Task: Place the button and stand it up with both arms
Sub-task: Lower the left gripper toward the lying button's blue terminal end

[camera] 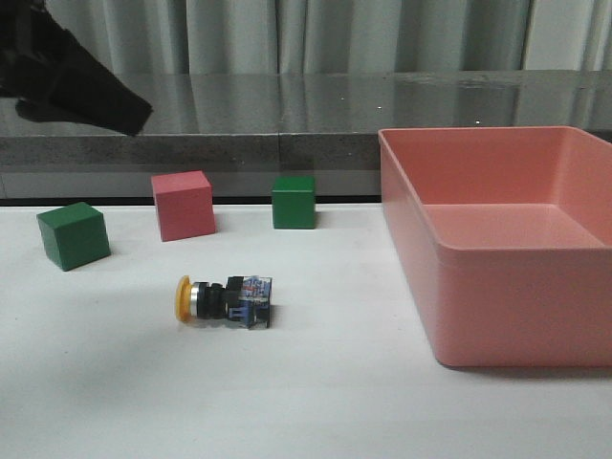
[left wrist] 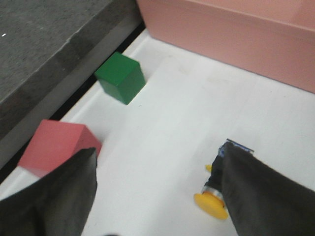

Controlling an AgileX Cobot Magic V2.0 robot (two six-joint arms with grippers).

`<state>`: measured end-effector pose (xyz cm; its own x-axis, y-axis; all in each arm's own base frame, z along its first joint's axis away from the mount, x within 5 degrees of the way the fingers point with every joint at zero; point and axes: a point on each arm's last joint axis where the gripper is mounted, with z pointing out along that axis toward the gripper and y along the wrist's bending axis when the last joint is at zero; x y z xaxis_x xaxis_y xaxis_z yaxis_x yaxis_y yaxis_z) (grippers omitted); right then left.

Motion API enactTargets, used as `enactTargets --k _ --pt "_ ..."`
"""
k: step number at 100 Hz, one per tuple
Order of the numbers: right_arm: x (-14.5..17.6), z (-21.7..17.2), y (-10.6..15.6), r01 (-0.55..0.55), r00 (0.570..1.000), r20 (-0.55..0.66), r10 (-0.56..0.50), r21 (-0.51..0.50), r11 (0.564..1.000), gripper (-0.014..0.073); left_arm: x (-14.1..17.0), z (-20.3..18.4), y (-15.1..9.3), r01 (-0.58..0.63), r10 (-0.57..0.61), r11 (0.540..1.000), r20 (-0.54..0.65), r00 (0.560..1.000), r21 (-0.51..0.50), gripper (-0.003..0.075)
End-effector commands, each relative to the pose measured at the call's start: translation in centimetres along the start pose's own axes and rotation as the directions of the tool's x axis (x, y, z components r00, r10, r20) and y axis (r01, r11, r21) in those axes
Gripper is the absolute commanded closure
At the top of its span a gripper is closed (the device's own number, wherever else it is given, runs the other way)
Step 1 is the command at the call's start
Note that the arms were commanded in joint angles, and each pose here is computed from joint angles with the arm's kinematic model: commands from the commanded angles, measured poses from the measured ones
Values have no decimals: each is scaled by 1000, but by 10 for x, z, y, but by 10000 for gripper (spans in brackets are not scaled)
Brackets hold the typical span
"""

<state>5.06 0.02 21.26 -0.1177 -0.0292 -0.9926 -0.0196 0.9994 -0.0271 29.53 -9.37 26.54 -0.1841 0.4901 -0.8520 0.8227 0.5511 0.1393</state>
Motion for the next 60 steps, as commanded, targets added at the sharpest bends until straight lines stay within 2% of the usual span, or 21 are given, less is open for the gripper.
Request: enactTargets --k 1,14,34,50,60 --pt "-17 -5 0 3 992 125 -3 0 1000 652 -15 6 1 -34 27 999 142 990 42 203" --pt "-17 -5 0 3 992 125 -3 0 1000 652 4 30 3 -51 32 990 145 989 131 202" --pt "-17 -5 0 3 992 125 -3 0 1000 652 35 56 3 -2 -28 967 110 994 256 202" --pt "-17 -5 0 3 992 125 -3 0 1000 652 53 64 8 -7 -23 958 104 994 286 202" --pt "-17 -5 0 3 992 125 -3 0 1000 652 60 68 9 -55 21 954 115 993 295 202"
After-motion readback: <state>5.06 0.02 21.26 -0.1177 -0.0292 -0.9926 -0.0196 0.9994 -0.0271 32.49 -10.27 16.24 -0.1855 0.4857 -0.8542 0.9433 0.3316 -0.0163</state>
